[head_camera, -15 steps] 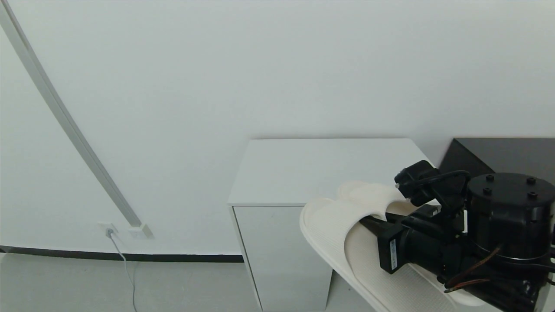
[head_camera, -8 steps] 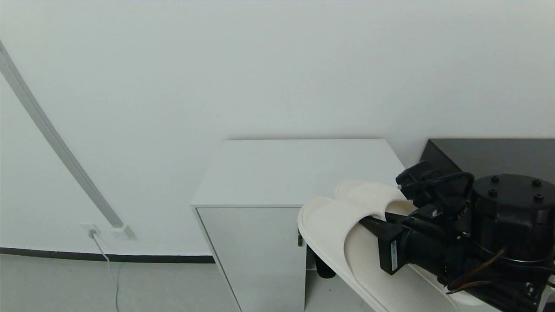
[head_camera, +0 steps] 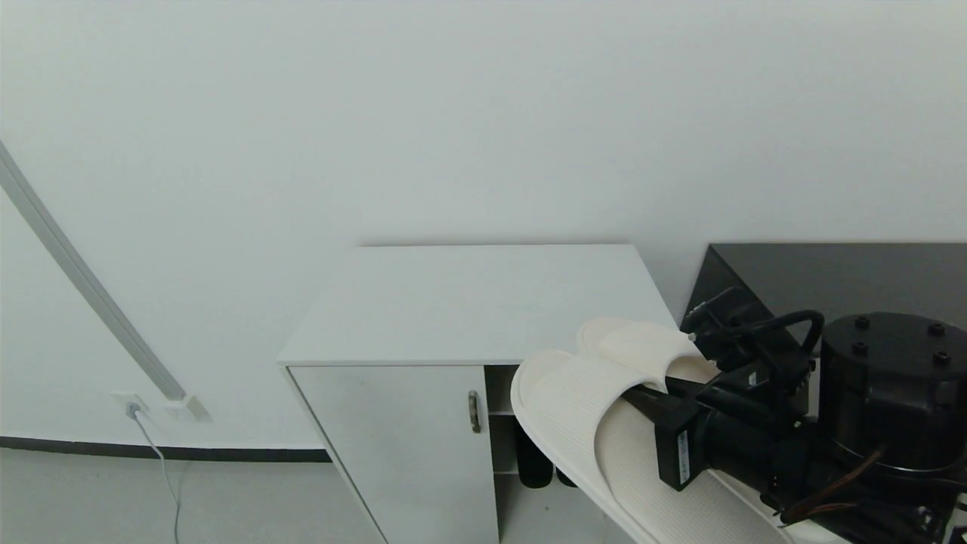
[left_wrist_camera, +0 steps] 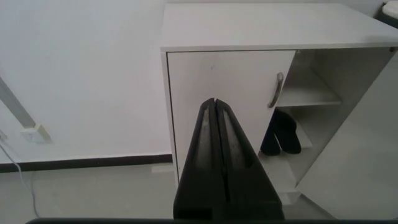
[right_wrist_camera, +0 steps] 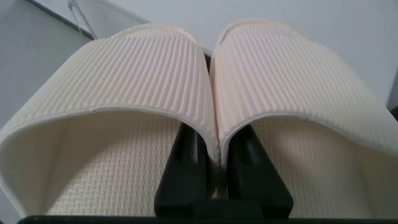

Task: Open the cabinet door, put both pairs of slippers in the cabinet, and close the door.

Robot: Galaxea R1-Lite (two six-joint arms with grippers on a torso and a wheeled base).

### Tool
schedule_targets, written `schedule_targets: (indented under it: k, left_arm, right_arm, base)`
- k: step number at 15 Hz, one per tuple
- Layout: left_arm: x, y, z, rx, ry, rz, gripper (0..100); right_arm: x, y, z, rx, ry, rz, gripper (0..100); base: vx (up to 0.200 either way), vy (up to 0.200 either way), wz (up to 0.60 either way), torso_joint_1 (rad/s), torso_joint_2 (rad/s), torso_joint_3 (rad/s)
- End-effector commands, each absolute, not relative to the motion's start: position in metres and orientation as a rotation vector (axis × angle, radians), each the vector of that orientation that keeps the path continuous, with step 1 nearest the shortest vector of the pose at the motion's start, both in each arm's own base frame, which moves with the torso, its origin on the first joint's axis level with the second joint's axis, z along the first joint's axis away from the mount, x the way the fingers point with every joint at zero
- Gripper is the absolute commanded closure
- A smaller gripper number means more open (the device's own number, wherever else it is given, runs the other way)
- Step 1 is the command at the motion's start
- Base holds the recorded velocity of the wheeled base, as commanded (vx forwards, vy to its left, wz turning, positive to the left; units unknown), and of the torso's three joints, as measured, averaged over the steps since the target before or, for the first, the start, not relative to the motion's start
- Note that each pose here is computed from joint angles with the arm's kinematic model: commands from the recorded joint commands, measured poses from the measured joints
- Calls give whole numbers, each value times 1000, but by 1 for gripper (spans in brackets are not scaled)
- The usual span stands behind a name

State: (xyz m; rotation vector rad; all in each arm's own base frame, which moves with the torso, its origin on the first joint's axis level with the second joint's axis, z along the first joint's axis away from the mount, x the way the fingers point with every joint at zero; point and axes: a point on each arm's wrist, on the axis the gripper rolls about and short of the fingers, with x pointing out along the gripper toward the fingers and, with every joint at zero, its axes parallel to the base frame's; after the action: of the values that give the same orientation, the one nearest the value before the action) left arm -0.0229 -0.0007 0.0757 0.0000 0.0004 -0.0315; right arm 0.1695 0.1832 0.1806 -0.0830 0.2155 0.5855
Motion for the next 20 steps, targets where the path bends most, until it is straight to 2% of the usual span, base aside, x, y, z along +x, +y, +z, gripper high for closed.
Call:
schedule_targets:
  k: [1,10,17,20]
  left_arm:
    - [-23,-1,76,0,0,-31,100]
    - [-23,-1,76,0,0,-31,100]
    - [-23,-1,76,0,0,-31,100]
    - [-23,-1,76,0,0,-31,100]
  right_arm:
    - [170,183,179,-84,220,580,100]
    - [170,183,179,-93,220,583,100]
    - [169,183,177,-97,227,586,100]
    - [169,183,177,-97,227,588,100]
  base:
    - [0,0,0,0,0,0]
    - [0,0,0,0,0,0]
    - [-200,0,0,0,2,2]
    - [0,0,0,0,0,0]
